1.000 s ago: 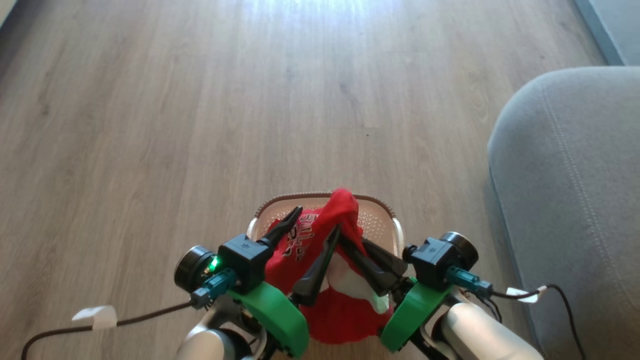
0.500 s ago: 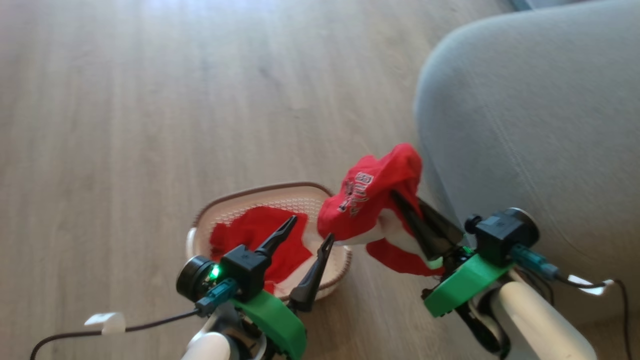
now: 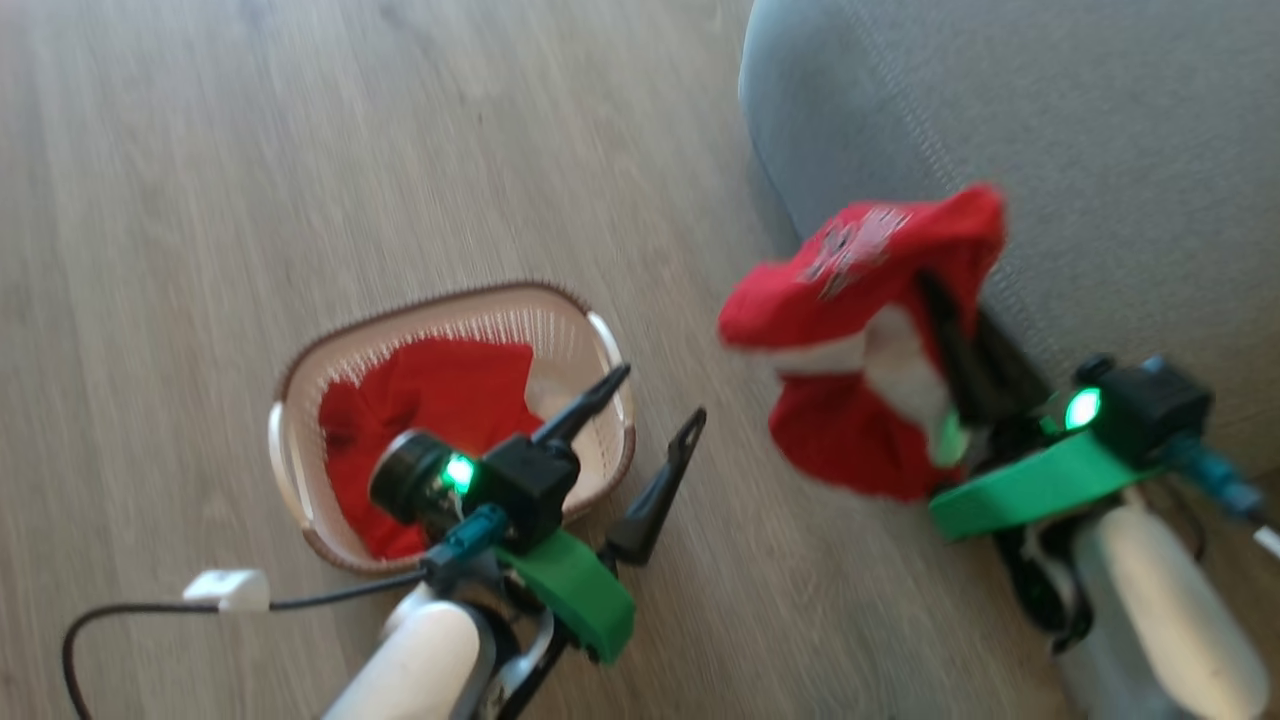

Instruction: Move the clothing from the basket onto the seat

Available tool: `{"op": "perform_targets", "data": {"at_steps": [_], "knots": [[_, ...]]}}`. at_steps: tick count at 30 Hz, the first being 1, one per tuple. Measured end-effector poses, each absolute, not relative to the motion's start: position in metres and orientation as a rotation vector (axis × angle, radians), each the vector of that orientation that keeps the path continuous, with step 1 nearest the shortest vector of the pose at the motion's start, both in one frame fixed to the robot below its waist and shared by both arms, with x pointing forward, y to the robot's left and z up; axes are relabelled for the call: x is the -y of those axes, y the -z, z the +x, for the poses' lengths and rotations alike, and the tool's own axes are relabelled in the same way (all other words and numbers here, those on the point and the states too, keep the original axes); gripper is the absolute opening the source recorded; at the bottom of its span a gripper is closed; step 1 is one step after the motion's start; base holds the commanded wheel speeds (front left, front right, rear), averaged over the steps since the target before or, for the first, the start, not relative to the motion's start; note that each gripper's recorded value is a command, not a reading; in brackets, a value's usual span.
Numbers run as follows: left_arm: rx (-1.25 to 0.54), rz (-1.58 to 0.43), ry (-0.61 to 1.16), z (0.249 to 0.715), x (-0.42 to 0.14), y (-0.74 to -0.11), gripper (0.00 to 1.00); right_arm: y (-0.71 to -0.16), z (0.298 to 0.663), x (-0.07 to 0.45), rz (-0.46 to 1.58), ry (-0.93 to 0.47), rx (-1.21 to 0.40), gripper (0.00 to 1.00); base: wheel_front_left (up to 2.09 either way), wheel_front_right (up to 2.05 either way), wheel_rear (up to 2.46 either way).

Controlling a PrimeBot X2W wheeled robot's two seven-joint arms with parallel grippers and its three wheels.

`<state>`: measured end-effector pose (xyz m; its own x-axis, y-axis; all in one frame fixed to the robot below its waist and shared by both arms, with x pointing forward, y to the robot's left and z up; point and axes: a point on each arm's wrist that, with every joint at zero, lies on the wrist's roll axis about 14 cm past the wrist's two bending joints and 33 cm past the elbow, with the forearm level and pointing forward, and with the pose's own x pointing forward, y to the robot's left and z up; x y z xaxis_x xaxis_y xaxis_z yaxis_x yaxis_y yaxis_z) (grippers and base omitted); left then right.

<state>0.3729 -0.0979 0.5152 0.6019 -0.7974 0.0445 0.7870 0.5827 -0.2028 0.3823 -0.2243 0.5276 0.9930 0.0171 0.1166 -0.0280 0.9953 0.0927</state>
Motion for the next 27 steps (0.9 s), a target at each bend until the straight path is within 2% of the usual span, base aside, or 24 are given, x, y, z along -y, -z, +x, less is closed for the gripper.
{"op": "perform_targets", "data": {"at_steps": [3,8,9,14,15,16,23,27], "knots": [[-0.056,-0.207,0.923,0.390,0.097,-0.509,1.00,-0.529,0.407,0.244,0.083,0.024,0.125,0.00,0.00,0.00,0.00],[-0.084,-0.218,0.887,0.422,0.088,-0.487,1.00,-0.548,0.470,0.284,0.008,0.089,0.181,0.00,0.00,0.00,0.00],[-0.084,-0.218,0.887,0.422,0.088,-0.487,1.00,-0.548,0.470,0.284,0.008,0.089,0.181,0.00,0.00,0.00,0.00],[-0.131,-0.229,0.836,0.447,0.075,-0.456,1.00,-0.574,0.537,0.333,-0.043,0.185,0.219,0.00,0.00,0.00,0.00],[-0.147,-0.236,0.814,0.455,0.069,-0.446,1.00,-0.583,0.558,0.357,-0.038,0.247,0.227,0.00,0.00,0.00,0.00],[-0.147,-0.236,0.814,0.455,0.069,-0.446,1.00,-0.583,0.558,0.357,-0.038,0.247,0.227,0.00,0.00,0.00,0.00],[-0.205,-0.251,0.703,0.468,0.038,-0.413,1.00,-0.602,0.594,0.441,-0.033,0.490,0.255,0.00,0.00,0.00,0.00],[-0.248,-0.253,0.639,0.472,0.019,-0.393,1.00,-0.576,0.612,0.457,0.018,0.565,0.217,0.00,0.00,0.00,0.00]]}}
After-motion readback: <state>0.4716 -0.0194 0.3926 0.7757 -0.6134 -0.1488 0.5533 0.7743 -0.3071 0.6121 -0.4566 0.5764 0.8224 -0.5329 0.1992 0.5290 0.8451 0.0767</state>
